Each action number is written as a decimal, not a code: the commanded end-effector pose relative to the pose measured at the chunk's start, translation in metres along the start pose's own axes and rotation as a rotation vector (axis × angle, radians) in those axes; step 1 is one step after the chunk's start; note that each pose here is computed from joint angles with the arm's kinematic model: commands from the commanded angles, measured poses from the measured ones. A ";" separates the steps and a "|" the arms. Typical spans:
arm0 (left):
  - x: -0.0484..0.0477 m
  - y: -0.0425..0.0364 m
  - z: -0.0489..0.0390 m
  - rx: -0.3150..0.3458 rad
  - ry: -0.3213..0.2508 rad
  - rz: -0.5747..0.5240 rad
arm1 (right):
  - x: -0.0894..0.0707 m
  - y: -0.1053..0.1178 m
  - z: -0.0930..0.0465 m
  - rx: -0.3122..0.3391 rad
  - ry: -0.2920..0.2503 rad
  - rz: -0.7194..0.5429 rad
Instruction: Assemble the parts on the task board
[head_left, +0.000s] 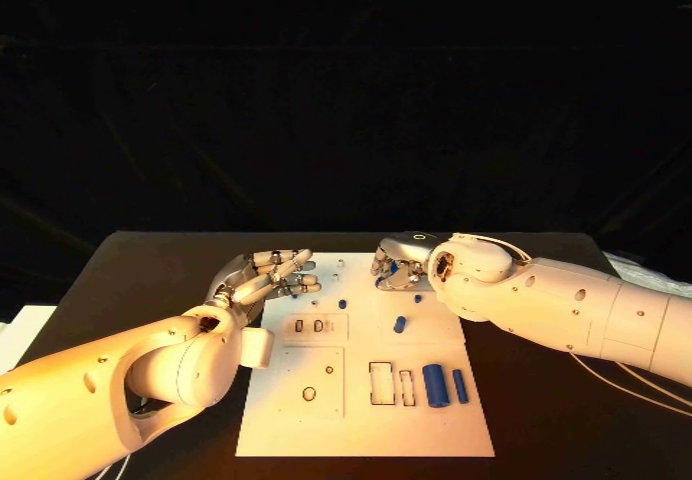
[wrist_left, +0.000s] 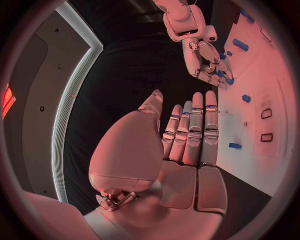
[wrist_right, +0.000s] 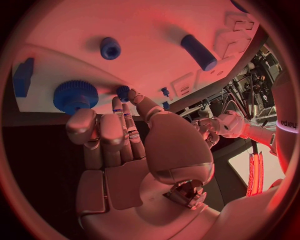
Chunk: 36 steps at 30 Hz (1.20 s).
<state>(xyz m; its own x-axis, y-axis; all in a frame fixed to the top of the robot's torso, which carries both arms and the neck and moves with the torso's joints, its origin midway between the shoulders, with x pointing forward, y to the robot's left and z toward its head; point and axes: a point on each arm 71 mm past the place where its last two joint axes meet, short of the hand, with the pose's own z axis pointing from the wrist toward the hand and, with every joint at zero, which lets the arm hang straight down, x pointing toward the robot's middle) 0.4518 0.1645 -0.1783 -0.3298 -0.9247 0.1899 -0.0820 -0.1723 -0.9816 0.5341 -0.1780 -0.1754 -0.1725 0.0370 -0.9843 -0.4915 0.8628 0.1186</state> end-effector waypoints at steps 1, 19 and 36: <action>0.0024 -0.0013 0.0004 0.001 0.025 -0.014 | 0.003 -0.001 0.001 0.014 0.041 -0.026; 0.0021 -0.0006 0.0011 -0.005 0.029 -0.016 | -0.002 0.001 -0.001 0.021 -0.033 -0.056; 0.0040 -0.0004 0.0008 -0.009 0.039 -0.020 | -0.015 0.011 -0.002 0.011 -0.204 -0.005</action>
<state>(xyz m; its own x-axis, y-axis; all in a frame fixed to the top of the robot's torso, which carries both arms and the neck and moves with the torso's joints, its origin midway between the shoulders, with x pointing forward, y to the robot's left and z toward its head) 0.4520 0.1633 -0.1791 -0.3426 -0.9182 0.1987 -0.0974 -0.1756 -0.9796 0.5301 -0.1710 -0.1652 -0.0595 0.0786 -0.9951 -0.4898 0.8664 0.0976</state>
